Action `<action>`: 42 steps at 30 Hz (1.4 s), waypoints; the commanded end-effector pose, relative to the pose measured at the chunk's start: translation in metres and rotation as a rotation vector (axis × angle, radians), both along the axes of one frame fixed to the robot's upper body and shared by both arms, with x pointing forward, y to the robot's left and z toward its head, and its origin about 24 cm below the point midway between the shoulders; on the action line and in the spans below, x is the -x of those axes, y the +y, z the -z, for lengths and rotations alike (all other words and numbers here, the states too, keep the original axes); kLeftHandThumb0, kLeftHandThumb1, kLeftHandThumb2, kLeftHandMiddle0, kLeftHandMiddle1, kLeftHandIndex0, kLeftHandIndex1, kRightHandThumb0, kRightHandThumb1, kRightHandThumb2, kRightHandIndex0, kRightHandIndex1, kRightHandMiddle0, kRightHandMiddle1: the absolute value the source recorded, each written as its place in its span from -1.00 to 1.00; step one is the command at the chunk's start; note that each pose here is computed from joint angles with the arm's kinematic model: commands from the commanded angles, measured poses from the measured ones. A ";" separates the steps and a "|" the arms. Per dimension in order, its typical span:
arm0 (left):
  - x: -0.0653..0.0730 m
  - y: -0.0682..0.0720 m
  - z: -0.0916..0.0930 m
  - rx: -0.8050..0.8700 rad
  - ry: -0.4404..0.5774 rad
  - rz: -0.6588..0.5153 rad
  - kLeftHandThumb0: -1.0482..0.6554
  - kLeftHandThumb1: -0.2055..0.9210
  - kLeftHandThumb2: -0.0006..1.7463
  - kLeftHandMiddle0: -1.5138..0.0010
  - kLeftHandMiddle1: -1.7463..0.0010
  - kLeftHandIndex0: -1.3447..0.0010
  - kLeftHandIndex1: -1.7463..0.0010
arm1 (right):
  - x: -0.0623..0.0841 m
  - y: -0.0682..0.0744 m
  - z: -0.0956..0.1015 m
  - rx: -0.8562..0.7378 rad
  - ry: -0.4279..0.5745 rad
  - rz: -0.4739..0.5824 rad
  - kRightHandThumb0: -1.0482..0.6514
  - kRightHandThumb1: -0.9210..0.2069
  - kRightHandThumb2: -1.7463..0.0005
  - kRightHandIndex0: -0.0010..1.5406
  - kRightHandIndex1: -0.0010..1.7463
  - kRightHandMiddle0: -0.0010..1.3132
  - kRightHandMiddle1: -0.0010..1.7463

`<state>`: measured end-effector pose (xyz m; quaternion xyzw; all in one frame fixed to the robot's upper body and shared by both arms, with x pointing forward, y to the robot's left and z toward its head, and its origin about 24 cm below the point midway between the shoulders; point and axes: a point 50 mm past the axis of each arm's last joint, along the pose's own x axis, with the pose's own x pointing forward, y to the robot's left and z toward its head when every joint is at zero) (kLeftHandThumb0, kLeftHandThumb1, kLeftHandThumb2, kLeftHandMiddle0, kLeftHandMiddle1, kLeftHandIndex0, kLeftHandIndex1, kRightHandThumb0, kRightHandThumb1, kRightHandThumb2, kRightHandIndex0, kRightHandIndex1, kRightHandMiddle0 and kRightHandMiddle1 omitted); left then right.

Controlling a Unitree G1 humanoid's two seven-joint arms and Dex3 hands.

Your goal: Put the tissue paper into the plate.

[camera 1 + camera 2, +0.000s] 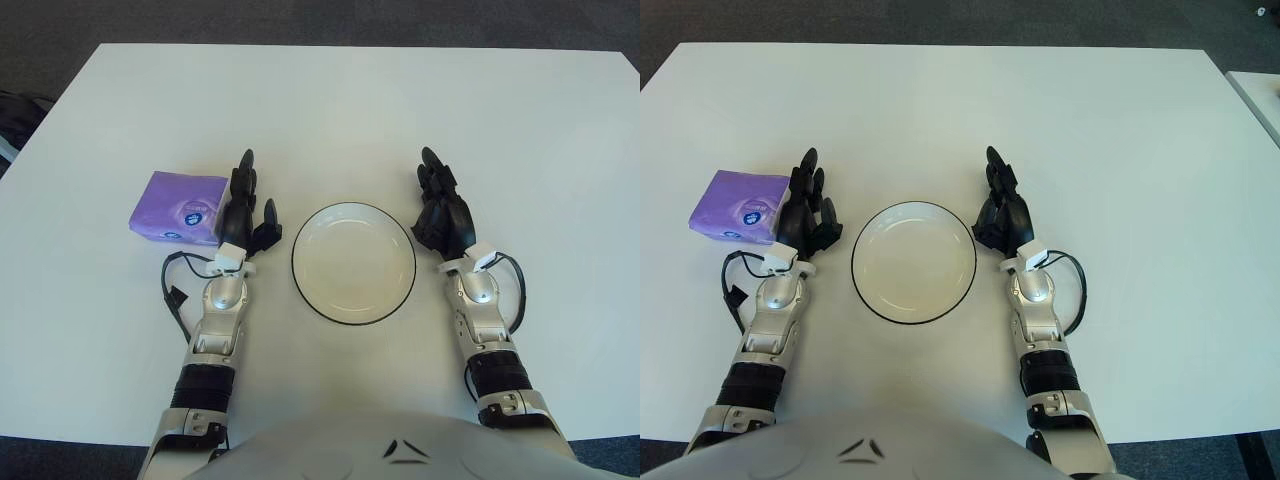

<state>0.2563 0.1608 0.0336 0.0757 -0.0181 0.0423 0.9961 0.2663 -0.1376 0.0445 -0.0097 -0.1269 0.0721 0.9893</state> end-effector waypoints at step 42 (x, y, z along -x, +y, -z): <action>0.013 0.007 0.021 -0.023 0.113 -0.019 -0.70 1.00 0.00 0.78 0.99 1.00 0.78 | 0.030 -0.004 0.061 0.002 0.303 0.018 -0.73 -1.00 -0.26 -0.89 -0.99 -1.00 -0.80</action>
